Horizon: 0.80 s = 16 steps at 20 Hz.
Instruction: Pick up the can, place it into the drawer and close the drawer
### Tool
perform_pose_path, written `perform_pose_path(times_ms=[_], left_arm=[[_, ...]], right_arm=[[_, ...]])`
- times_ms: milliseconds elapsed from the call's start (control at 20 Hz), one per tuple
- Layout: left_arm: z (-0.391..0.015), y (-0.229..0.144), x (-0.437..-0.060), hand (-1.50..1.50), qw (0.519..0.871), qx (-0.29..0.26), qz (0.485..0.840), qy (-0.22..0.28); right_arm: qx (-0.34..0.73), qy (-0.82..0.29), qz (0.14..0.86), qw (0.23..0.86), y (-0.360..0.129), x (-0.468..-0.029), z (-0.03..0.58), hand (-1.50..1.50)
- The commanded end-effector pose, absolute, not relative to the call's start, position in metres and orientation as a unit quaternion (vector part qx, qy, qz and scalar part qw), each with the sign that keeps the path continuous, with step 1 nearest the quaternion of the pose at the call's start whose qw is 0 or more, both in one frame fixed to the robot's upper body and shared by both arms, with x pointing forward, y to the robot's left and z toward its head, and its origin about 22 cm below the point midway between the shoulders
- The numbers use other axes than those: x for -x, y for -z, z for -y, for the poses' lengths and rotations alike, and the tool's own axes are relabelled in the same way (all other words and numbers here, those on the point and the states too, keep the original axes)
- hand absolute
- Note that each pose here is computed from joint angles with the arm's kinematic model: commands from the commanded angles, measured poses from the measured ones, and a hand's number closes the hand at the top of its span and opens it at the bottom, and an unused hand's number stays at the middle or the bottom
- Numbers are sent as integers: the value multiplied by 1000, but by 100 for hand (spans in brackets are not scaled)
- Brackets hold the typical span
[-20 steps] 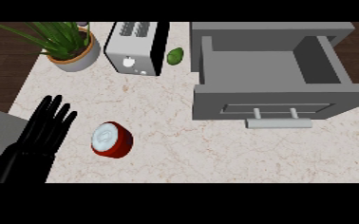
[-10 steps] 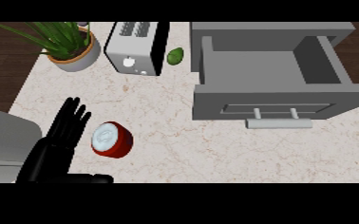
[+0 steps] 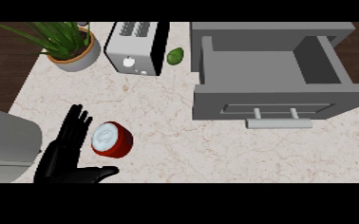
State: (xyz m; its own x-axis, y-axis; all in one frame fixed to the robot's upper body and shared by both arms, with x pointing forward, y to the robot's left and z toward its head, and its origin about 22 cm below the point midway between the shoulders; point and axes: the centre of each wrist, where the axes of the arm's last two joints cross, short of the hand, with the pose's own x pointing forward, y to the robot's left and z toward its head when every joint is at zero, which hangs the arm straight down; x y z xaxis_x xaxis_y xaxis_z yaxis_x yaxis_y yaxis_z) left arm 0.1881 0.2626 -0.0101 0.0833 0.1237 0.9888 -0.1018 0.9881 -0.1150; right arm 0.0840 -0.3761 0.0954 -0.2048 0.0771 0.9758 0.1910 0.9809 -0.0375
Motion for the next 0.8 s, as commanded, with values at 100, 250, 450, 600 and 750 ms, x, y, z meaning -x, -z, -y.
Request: perform_pose_path(times_ms=[100, 250, 450, 600, 750], left_arm=[[-275, 44, -195, -150, 743, -16, 664, -83], [-292, 43, -203, -150, 747, -15, 659, -86], [-277, 80, -185, -150, 750, -13, 655, -84], [-294, 90, -184, -150, 759, -4, 646, -80], [-289, 105, -205, -150, 759, 6, 642, -103]], right_arm=[[81, 46, 775, 625, -82, -76, 387, -150], [91, 36, 778, 621, -105, -76, 380, -150], [84, 38, 777, 622, -99, -72, 384, -150], [86, 40, 776, 624, -121, -76, 392, -150], [93, 45, 772, 627, -121, -65, 395, -150]])
